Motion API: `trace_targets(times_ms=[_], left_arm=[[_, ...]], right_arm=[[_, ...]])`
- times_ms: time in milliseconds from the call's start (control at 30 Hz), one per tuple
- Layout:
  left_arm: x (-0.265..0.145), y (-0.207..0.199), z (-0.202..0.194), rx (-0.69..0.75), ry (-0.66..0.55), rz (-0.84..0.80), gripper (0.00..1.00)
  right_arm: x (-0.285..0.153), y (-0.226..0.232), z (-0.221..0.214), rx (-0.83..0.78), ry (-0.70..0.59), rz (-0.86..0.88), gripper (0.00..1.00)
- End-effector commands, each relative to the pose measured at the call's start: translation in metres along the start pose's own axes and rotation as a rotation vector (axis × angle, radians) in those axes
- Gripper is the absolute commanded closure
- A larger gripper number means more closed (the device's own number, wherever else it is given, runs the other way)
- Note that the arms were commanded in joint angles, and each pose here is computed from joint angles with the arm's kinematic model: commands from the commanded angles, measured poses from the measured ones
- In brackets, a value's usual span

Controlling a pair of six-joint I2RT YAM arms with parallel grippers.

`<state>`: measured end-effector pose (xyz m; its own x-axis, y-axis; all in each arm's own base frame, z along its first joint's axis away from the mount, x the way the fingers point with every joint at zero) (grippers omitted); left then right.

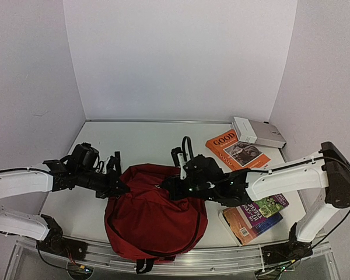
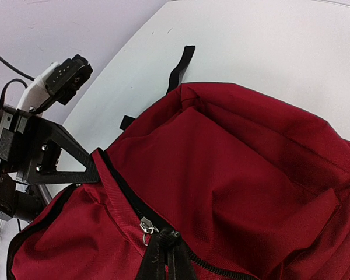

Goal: Pack the student bag
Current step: Zip the student bag at the center of the board.

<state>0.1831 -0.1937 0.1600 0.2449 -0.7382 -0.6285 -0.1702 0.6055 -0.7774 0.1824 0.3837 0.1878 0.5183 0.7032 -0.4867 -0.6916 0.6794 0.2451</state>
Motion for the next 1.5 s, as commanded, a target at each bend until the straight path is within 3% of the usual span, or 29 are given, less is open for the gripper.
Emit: trace_targets(times_ms=[0,500,933,1133,1333,1400,1467], left_arm=[[-0.008,0.024,0.024,-0.069,-0.127,0.156,1.00],[-0.032,0.030,0.082,-0.120,-0.189,0.090,1.00],[-0.029,0.011,0.160,-0.105,-0.228,-0.033,1.00],[-0.011,-0.006,0.195,-0.030,-0.212,-0.119,1.00],[0.005,-0.019,0.222,0.033,-0.174,-0.176,1.00],[0.003,-0.024,0.226,0.049,-0.175,-0.161,0.93],[-0.006,-0.030,0.225,0.059,-0.194,-0.127,0.81]], right_arm=[[-0.019,-0.026,0.010,0.003,-0.033,-0.144,1.00],[-0.024,-0.042,-0.004,0.039,-0.010,-0.255,1.00],[-0.006,-0.047,-0.027,0.030,0.067,-0.271,1.00],[0.006,-0.033,-0.032,0.056,0.080,-0.149,1.00],[0.020,0.002,-0.027,-0.028,0.101,0.027,1.00],[0.026,0.008,-0.026,-0.033,0.107,0.045,0.99],[0.028,0.010,-0.022,-0.038,0.097,0.045,0.91]])
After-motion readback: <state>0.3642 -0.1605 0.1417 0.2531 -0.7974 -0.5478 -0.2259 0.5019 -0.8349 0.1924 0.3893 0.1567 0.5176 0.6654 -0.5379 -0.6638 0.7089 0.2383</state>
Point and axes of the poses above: each gripper's point midway between its finger pads, its own x axis out along the fingers, its own y axis along the line the jaws close on, z = x × y, the point moved 7 cm from there along -x, back along the fingers, and after that the axes turned 14 degrees about -x, right-handed, at the moved point
